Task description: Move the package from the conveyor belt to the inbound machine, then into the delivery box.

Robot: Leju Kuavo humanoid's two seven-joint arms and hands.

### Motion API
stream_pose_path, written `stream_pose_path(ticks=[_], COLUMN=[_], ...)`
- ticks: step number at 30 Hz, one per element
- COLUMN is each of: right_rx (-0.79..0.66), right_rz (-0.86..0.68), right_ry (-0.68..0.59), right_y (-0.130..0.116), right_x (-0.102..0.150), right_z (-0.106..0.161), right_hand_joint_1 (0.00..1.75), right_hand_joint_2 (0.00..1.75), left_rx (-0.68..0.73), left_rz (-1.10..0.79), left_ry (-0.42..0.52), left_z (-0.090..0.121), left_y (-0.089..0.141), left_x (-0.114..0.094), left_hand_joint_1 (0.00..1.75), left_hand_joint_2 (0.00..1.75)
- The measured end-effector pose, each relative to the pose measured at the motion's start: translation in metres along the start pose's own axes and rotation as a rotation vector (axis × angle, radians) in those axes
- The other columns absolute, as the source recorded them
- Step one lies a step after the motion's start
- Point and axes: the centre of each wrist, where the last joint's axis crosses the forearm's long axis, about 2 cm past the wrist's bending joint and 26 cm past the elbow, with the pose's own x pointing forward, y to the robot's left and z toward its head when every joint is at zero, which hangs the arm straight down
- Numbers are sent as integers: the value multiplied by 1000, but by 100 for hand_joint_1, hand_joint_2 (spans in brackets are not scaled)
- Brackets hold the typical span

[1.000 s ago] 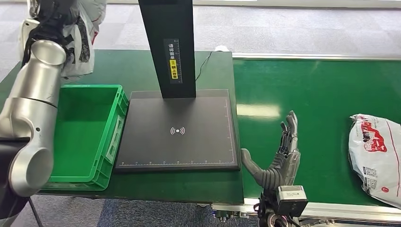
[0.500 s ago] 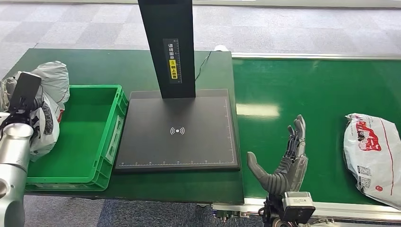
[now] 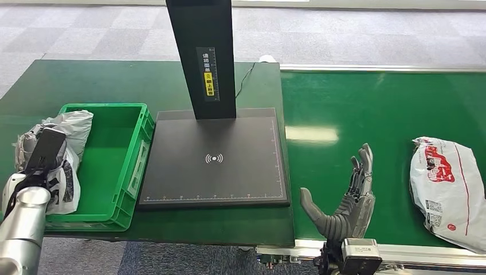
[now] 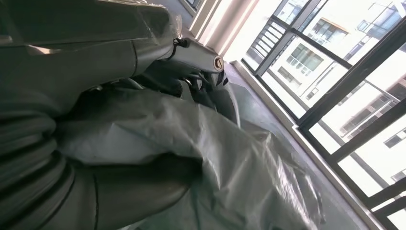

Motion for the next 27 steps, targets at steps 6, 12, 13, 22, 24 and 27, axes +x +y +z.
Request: stream_pose_path(ticks=[6, 12, 13, 22, 24, 27], right_rx=[0, -7, -8, -23, -4, 43], right_rz=[-1, 7, 9, 25, 30, 42], right_ry=[0, 7, 8, 20, 36, 73], right_y=[1, 2, 2, 1, 1, 1], right_x=[0, 1, 1, -1, -2, -6], right_z=[0, 2, 3, 5, 8, 12], right_hand_joint_1=[0, 0, 0, 0, 0, 0], right_hand_joint_2=[175, 175, 175, 175, 175, 175], left_rx=[-22, 76, 100, 375, 350, 281], left_rz=[63, 400, 444, 806, 911, 1016], left_ry=[-34, -253, -297, -673, -680, -665], left_z=[-1, 12, 17, 95, 114, 141], left_y=[-9, -14, -14, -12, -14, -23], left_x=[11, 52, 64, 166, 177, 186], left_hand_joint_1=[0, 0, 0, 0, 0, 0], left_hand_joint_2=[175, 175, 175, 175, 175, 175])
